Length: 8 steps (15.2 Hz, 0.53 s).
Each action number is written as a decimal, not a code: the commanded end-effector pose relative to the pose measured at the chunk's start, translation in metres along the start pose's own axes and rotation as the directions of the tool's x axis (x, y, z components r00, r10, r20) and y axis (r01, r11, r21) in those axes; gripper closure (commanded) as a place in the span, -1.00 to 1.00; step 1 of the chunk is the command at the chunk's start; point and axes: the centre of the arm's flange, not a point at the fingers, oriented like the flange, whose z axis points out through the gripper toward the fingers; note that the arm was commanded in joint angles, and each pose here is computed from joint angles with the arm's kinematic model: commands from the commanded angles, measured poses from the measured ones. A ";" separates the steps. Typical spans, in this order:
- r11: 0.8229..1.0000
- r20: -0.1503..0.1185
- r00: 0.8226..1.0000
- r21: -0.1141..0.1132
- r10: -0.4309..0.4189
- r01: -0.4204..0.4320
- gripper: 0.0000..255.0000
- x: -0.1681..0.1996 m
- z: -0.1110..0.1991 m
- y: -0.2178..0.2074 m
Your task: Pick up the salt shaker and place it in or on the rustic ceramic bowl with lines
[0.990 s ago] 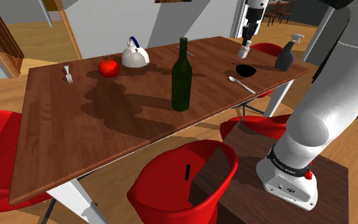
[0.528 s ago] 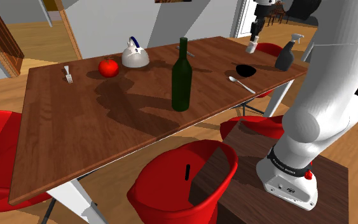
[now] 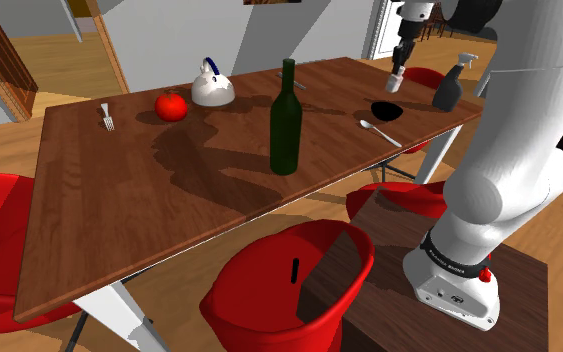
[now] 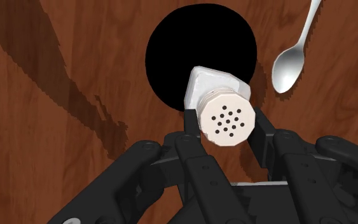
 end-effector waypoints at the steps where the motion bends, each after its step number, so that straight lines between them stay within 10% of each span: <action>1: 1.000 0.000 1.000 0.000 0.000 0.000 1.00 0.000 0.011 0.001; 8: 1.000 0.000 1.000 0.000 0.000 0.000 1.00 0.001 0.048 0.001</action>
